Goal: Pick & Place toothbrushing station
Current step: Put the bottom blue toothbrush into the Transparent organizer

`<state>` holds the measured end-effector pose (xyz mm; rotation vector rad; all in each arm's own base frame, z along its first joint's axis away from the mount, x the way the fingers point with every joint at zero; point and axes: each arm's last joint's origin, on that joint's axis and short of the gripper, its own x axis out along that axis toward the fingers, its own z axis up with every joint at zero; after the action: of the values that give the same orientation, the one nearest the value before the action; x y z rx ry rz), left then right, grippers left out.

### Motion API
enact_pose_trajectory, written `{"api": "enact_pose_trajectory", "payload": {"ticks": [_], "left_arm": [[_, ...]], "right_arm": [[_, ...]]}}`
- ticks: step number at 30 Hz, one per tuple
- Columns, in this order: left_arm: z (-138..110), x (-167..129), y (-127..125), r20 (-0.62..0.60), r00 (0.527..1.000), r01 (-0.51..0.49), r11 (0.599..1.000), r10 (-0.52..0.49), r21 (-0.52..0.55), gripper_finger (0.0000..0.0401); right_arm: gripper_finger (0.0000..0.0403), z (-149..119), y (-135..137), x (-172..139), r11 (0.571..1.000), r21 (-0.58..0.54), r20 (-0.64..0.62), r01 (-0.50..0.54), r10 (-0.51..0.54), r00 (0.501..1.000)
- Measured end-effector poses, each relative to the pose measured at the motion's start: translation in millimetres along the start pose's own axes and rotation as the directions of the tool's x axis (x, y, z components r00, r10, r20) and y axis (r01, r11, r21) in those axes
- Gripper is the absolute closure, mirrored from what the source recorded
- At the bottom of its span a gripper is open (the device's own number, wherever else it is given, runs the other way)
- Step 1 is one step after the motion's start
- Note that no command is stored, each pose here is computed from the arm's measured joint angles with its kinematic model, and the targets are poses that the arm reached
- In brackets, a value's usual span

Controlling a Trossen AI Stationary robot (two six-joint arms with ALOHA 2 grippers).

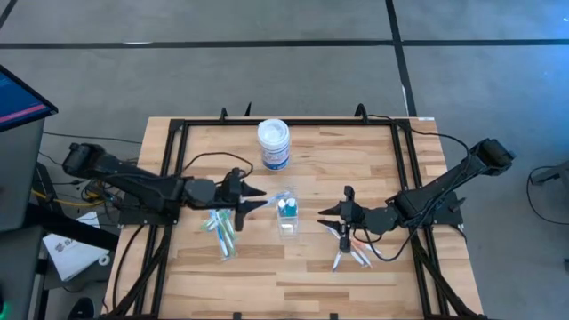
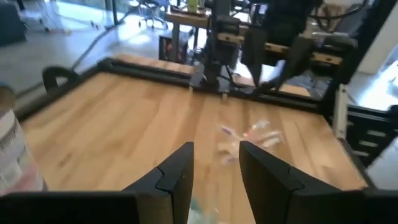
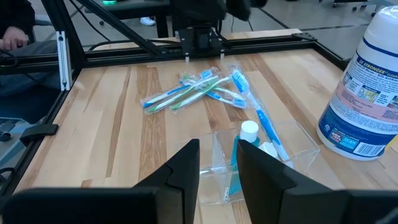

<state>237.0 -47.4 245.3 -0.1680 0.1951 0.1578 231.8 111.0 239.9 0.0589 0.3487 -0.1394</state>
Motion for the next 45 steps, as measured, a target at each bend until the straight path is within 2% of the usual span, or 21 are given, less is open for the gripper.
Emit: {"api": "enact_pose_trajectory", "payload": {"ticks": [7,16,24,33,39,45], "left_arm": [[-3.9,-21.6,-5.4,-0.095,0.995,-0.003,0.997,-0.005,-0.080,0.0280],[-18.2,-33.8,-9.7,-0.236,0.972,-0.051,0.975,-0.001,-0.214,0.0280],[-33.4,-41.8,-11.3,-0.371,0.929,-0.153,0.930,0.019,-0.335,0.0299],[-44.5,-49.1,-13.7,-0.502,0.864,-0.185,0.897,-0.046,-0.401,0.0320],[-46.7,-50.5,-12.9,-0.530,0.847,-0.230,0.864,-0.049,-0.448,0.0322],[-55.4,-57.0,-8.3,-0.614,0.789,-0.369,0.803,0.004,-0.468,0.0322]], "right_arm": [[0.0305,0.0,0.0,0.0,1.000,0.000,0.000,0.000,0.000,1.000],[0.0305,0.0,0.0,0.0,1.000,0.000,0.000,0.000,0.000,1.000],[0.0305,0.0,0.0,0.0,1.000,0.000,0.000,0.000,0.000,1.000],[0.0305,0.0,-0.1,0.0,1.000,0.000,0.000,0.000,0.000,1.000],[0.0305,-0.2,-0.1,0.0,1.000,-0.001,-0.002,0.000,0.000,1.000],[0.0305,-2.3,-0.7,0.0,1.000,-0.015,-0.021,0.006,-0.006,1.000]]}}
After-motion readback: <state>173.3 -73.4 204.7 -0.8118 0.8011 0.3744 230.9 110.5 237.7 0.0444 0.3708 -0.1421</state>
